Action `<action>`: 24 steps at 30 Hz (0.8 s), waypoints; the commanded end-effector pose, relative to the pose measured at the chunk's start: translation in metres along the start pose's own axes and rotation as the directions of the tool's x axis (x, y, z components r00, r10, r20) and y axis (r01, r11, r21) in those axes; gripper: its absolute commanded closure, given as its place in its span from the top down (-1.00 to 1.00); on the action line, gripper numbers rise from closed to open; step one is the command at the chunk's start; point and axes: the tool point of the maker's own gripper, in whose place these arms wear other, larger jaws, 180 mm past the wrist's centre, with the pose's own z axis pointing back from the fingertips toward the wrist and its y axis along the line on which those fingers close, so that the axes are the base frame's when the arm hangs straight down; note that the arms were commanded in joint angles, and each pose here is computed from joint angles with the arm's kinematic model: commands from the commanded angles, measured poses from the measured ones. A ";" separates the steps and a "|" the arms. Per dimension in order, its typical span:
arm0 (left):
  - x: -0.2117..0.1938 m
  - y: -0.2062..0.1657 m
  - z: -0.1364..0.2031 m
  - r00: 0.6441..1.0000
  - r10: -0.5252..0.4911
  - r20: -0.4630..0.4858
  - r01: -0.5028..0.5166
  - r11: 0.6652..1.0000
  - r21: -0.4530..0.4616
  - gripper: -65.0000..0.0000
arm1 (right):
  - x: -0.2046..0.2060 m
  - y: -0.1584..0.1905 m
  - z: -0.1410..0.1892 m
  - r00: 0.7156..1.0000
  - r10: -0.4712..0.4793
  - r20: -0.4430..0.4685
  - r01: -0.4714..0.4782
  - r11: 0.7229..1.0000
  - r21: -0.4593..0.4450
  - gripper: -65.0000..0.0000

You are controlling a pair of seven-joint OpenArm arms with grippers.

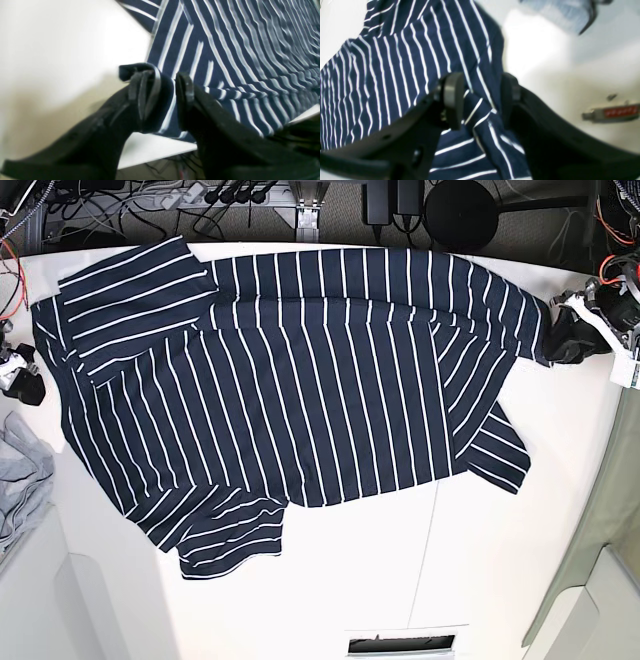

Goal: Layout the t-shirt on the table in an organized manner, then fold the t-shirt properly
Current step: 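Pull the shirt edge with the left gripper away from the right gripper, then grasp the shirt hem with both grippers and lift it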

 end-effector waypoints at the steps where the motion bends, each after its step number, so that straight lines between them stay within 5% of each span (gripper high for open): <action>1: 0.010 0.005 0.004 1.000 -0.020 0.024 0.019 1.000 0.017 -0.27 | 0.022 -0.001 0.005 0.998 0.020 0.062 -0.021 1.000 0.002 -0.25; 8: 0.044 0.006 0.001 0.988 -0.044 0.145 0.040 0.999 0.030 -0.25 | 0.032 0.019 -0.013 0.995 0.055 0.080 -0.059 0.997 0.046 -0.25; 11: 0.059 0.004 -0.010 0.985 -0.063 0.159 0.056 0.997 0.049 -0.08 | 0.028 0.032 -0.029 0.993 0.097 0.067 -0.101 0.993 0.064 -0.25; 20: 0.039 -0.019 -0.098 0.984 -0.178 0.002 0.177 0.983 0.041 0.02 | 0.015 0.067 -0.080 0.984 0.172 -0.041 -0.166 0.979 0.119 -0.25; 24: 0.033 0.001 -0.119 0.991 -0.124 -0.050 0.128 0.988 0.089 0.02 | 0.009 0.065 -0.085 0.987 0.153 -0.056 -0.146 0.982 0.121 -0.25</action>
